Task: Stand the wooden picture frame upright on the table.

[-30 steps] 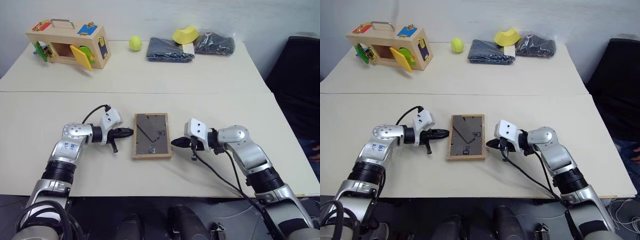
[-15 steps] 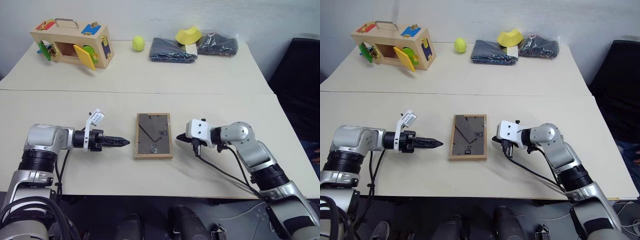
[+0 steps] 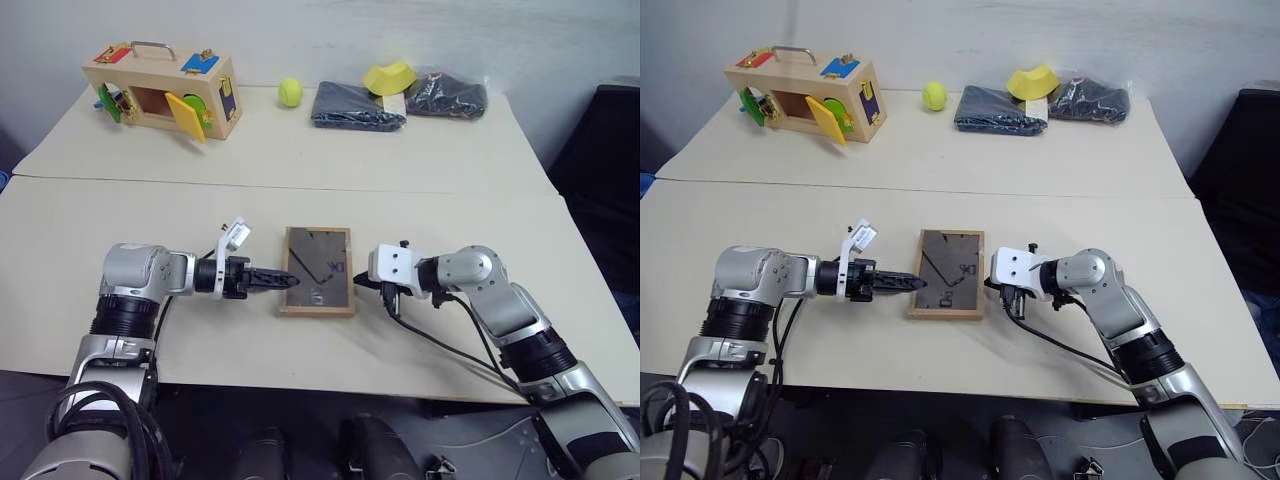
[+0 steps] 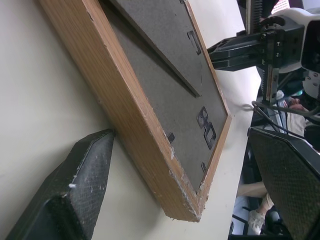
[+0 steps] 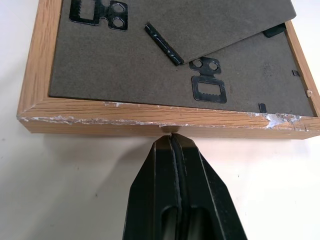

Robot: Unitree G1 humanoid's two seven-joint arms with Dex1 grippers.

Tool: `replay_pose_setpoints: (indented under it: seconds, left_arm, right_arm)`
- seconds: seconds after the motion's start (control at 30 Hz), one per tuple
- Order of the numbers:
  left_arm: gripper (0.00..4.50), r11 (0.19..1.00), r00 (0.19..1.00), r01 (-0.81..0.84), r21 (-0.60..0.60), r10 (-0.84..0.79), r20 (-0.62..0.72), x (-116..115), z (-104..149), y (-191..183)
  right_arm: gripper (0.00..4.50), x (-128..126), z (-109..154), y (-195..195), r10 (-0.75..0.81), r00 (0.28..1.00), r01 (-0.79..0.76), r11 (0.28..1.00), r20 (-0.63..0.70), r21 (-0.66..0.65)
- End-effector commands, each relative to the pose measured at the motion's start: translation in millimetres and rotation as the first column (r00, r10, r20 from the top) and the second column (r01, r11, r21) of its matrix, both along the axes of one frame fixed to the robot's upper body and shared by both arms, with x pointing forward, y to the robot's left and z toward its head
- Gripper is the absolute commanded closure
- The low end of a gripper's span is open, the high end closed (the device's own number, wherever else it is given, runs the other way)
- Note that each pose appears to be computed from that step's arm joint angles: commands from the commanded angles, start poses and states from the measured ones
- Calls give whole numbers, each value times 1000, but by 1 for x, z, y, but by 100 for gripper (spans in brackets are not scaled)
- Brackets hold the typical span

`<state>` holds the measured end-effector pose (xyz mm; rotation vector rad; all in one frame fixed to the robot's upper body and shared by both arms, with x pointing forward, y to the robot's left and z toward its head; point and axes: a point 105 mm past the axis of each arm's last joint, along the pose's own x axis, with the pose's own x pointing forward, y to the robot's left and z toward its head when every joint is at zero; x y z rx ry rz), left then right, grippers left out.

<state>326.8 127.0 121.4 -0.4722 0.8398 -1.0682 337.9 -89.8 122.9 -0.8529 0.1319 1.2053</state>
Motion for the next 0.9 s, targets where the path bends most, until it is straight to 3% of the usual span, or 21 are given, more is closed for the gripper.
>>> replay_pose_setpoints:
  seconds: [0.03, 0.2, 0.5, 0.67, 0.9]
  left_arm:
    - [20, 994, 991, 70, -83, -79, -112, -18, -11, -23]
    - [148, 993, 990, 88, -83, -97, -102, -22, -7, -23]
    - [148, 988, 991, 113, 108, -104, -79, -30, -5, 11]
    - [148, 980, 982, 171, 99, -161, -95, -40, -5, 3]
    - [148, 990, 985, 132, 56, -125, -115, -33, -21, -16]
  right_arm:
    - [450, -7, 9, 14, 62, 998, -62, 998, 32, 28]
    - [450, -10, 8, 17, 76, 997, -77, 997, 30, 23]
    - [450, -17, 18, -1, 133, 991, -132, 987, 13, -88]
    - [450, -29, 11, 3, 180, 983, -182, 978, -34, -102]
    - [450, -33, 6, 18, 181, 983, -184, 981, -41, -65]
